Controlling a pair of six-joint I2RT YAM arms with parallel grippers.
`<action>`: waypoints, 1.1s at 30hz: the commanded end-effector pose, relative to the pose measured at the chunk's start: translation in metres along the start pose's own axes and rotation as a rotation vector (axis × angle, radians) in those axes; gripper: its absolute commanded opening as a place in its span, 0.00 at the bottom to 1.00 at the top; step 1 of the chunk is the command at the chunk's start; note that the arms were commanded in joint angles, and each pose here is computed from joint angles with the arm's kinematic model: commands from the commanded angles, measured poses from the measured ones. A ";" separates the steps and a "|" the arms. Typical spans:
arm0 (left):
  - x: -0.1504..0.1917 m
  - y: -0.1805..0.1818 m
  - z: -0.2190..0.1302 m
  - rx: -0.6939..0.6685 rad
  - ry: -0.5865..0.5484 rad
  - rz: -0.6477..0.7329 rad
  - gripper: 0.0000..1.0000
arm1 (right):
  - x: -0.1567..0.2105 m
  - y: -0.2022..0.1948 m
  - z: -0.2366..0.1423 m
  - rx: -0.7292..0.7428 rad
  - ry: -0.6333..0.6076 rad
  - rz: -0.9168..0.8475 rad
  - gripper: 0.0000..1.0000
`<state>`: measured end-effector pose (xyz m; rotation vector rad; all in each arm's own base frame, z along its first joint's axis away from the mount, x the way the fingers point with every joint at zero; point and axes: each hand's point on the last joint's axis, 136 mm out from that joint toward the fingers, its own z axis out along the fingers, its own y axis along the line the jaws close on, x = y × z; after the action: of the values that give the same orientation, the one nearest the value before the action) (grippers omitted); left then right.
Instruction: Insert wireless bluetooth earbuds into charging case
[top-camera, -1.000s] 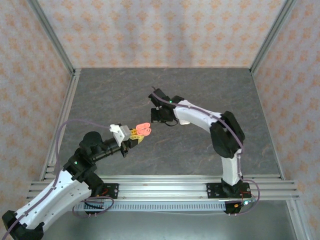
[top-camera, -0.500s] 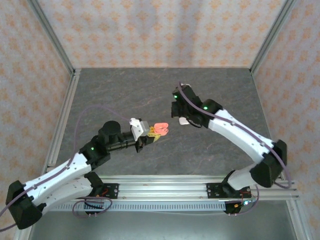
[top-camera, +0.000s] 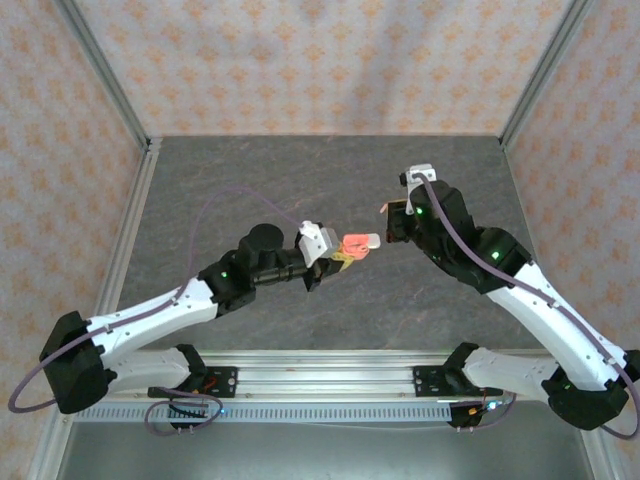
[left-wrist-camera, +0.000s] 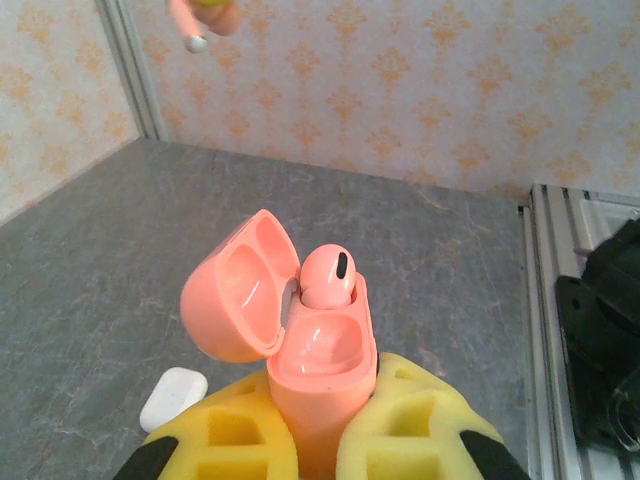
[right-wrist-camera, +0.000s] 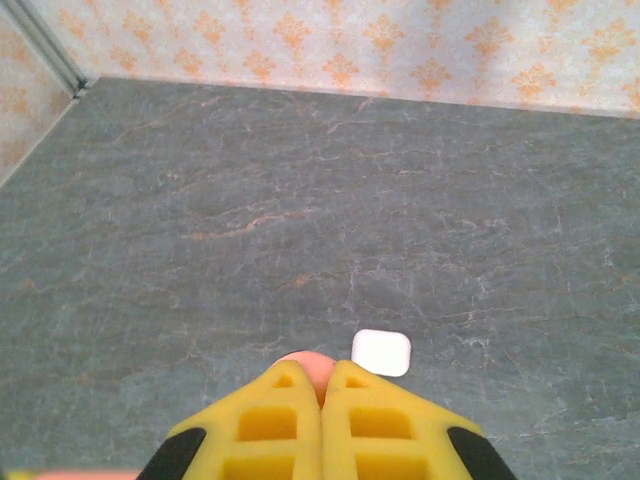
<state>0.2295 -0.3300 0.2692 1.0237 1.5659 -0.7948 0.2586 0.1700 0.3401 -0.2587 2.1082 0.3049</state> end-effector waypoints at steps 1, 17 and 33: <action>-0.032 0.009 0.004 -0.044 -0.085 -0.016 0.00 | 0.012 0.008 -0.004 -0.047 0.037 -0.106 0.00; -0.042 0.015 0.016 -0.058 -0.086 -0.064 0.00 | 0.016 0.055 -0.001 -0.208 0.013 -0.281 0.00; -0.055 0.016 0.014 -0.061 -0.134 -0.086 0.00 | 0.022 0.062 0.008 -0.236 0.001 -0.313 0.00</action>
<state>0.2531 -0.3425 0.2877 0.8915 1.6040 -0.8270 0.2347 0.2265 0.3242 -0.6996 2.0180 0.3606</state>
